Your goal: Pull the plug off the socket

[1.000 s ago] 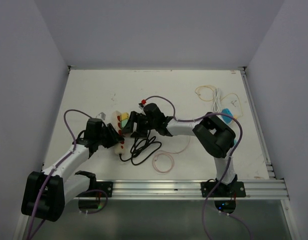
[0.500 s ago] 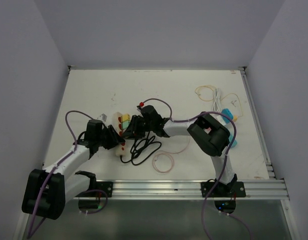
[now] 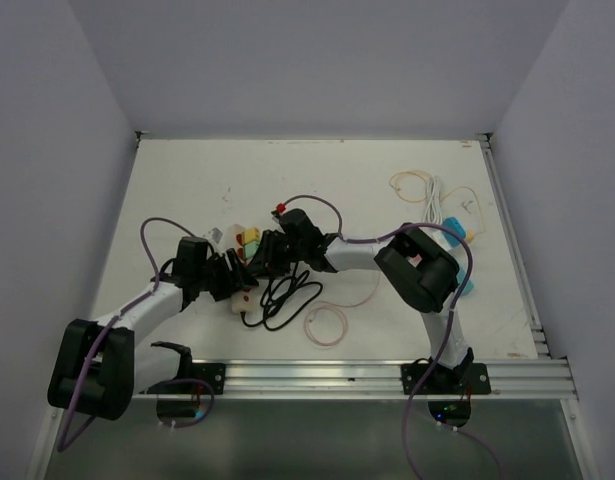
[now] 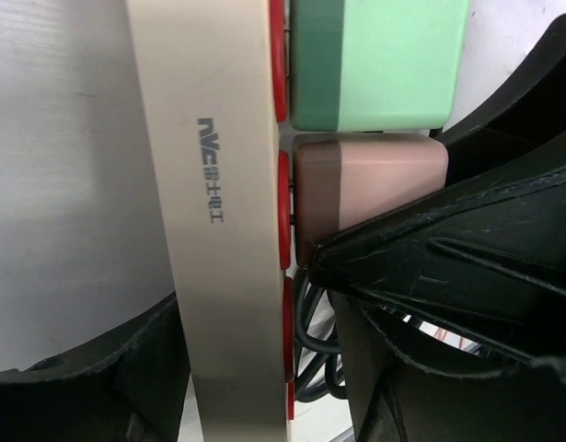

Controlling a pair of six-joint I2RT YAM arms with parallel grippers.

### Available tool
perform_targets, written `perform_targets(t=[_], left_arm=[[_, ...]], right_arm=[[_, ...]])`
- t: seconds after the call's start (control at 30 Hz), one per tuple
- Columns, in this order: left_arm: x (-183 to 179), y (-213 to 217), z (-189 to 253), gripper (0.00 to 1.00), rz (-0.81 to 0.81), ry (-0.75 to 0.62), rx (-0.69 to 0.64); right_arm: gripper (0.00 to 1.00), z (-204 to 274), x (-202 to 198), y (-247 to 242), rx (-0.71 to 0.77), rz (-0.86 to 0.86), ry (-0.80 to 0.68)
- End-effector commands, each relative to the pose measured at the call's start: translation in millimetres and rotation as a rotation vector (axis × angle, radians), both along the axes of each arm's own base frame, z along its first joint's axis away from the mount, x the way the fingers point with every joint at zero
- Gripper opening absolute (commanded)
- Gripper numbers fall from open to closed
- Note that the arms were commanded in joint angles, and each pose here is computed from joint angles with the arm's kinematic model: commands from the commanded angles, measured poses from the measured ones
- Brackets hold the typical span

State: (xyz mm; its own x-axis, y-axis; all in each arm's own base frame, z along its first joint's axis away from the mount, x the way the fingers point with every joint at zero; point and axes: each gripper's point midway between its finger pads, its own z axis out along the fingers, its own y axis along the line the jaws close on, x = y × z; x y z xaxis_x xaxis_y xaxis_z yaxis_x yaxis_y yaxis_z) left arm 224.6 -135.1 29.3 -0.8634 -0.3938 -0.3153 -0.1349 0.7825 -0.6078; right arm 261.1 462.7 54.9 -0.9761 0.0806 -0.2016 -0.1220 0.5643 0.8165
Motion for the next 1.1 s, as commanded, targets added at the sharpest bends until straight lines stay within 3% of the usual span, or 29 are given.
perform_targets(t=[0.0, 0.1, 0.3, 0.33, 0.4, 0.67, 1.07], left_arm=[[10.1, -9.1, 14.9, 0.64, -0.058, -0.05, -0.03], [9.1, -5.8, 11.7, 0.58, -0.052, -0.043, -0.01], [5.1, -2.1, 4.4, 0.21, -0.048, -0.02, 0.016], [4.4, -1.5, 3.6, 0.1, -0.048, -0.017, 0.021], [4.6, 2.4, 1.8, 0.0, -0.039, -0.015, 0.042], [-6.1, 31.6, -20.2, 0.0, 0.125, 0.101, 0.17], [-14.3, 55.1, -34.6, 0.0, 0.295, 0.179, 0.219]], right_arm=[[0.0, 32.8, 10.5, 7.5, 0.039, 0.016, -0.089], [0.0, 35.1, 9.8, 8.2, 0.041, 0.019, -0.091], [0.0, 38.6, 8.4, 8.5, 0.047, 0.023, -0.086], [0.0, 40.6, 8.7, 7.6, 0.048, 0.022, -0.087], [0.0, 43.2, 7.8, 7.7, 0.049, 0.025, -0.091], [0.0, 69.4, 11.2, -5.3, 0.06, -0.012, -0.12], [0.0, 69.6, 15.4, -45.8, 0.135, -0.138, -0.177]])
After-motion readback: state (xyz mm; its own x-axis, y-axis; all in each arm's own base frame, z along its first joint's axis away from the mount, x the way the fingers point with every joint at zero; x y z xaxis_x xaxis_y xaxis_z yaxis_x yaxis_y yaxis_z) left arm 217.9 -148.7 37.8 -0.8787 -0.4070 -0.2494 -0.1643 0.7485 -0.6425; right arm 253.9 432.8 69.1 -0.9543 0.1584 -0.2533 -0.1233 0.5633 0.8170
